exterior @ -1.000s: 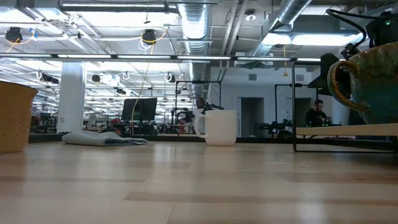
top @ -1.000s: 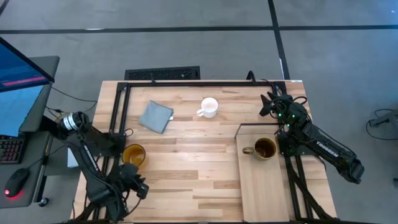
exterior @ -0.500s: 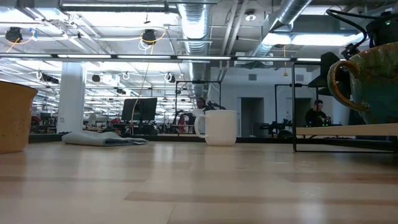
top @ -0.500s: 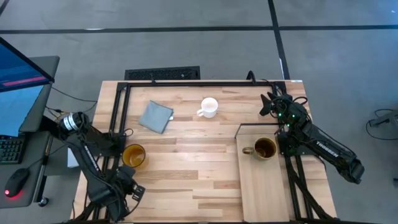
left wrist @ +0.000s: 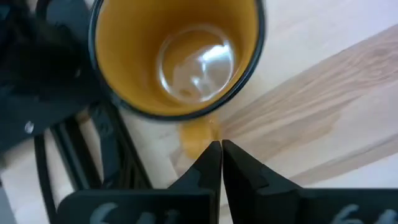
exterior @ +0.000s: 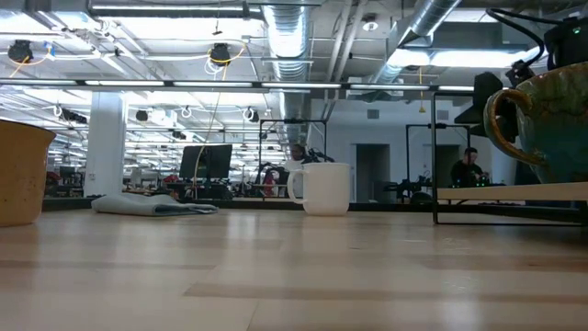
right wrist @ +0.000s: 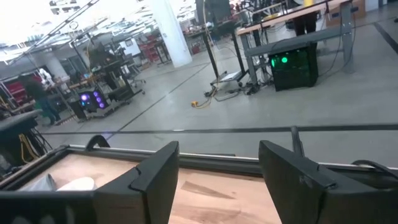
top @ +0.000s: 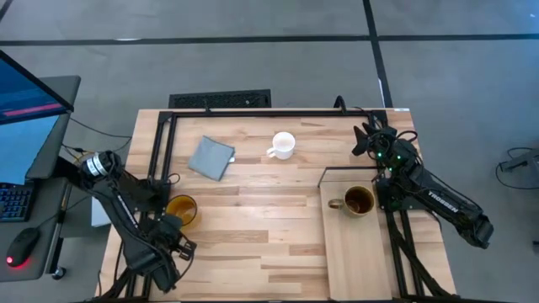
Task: Stack small to large cups/mugs on shelf
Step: Put the yellow mug on the shelf
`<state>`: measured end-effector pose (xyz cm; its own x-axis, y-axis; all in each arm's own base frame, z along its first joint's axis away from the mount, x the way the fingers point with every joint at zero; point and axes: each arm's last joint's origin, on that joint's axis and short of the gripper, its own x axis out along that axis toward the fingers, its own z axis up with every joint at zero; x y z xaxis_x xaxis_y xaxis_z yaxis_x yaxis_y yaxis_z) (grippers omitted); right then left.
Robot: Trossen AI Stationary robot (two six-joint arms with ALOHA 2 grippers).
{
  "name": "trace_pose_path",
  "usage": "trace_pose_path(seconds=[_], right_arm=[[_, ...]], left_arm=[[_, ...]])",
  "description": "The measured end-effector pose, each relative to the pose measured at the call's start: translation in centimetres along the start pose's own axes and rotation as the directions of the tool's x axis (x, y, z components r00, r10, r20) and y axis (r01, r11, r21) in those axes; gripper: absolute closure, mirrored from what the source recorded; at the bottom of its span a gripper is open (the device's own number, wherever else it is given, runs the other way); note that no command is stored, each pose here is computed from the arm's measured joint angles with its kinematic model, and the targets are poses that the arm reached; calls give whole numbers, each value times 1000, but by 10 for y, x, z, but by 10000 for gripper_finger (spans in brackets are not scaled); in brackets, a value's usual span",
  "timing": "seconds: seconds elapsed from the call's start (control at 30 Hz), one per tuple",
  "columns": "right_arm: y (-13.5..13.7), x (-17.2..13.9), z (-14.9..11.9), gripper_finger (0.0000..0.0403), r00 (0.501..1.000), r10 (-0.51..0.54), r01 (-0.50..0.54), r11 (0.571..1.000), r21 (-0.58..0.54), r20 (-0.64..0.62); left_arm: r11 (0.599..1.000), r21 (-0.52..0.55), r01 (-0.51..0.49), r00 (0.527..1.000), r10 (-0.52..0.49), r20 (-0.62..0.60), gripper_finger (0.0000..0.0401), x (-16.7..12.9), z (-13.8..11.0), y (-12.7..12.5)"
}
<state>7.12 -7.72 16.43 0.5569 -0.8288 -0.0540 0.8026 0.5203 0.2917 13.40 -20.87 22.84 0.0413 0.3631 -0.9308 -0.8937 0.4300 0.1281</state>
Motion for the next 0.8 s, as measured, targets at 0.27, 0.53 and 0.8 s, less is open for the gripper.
trace_pose_path(seconds=[0.27,0.53,0.8], right_arm=[[0,0,0,159,1000,0,0,1000,-1,1],[0,0,0,159,1000,0,0,1000,-1,0],[0,0,1,159,1000,0,0,1000,-1,1]], left_arm=[[1000,10,-17,1000,17,-3,395,1,2,0],[997,-35,-63,996,61,-64,395,0,1,1],[991,-80,-111,986,99,-138,395,0,-2,2]])
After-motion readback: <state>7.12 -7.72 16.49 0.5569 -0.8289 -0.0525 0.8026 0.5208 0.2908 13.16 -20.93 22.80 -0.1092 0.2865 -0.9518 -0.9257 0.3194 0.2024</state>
